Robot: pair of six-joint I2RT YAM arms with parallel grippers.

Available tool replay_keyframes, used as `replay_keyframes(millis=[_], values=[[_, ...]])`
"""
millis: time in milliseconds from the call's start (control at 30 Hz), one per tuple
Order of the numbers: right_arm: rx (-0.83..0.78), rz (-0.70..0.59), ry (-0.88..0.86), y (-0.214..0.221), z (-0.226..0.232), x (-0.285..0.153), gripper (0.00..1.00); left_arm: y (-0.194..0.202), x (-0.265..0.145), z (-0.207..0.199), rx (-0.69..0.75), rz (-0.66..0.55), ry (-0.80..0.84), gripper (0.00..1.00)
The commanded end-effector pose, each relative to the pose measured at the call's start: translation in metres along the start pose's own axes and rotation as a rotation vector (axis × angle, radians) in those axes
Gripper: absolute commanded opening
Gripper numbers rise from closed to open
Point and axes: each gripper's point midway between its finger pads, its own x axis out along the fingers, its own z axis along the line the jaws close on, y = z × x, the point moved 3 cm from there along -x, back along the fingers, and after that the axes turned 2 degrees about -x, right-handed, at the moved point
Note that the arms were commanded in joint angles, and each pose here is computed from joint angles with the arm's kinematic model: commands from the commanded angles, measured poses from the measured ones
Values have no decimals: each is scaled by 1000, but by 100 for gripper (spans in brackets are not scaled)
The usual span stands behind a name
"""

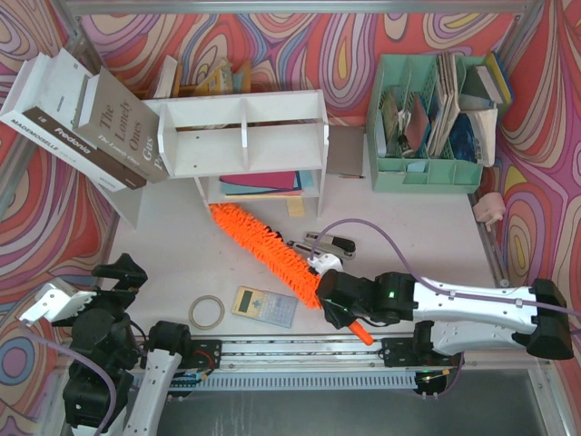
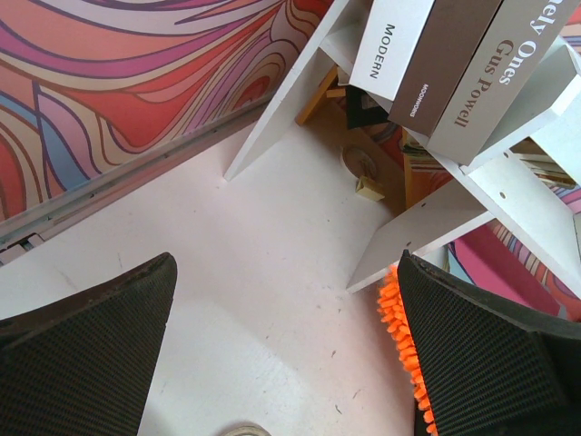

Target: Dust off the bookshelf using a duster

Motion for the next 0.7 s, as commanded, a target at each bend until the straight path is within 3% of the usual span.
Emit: replay_keyframes(millis=[0,667], values=[[72,-35,84,1,-15,-5,0,-3,-1,2,4,-22,-4,99],[88,-136,-27,-46,30,35,0,-1,0,2,6,-18,-5,98]])
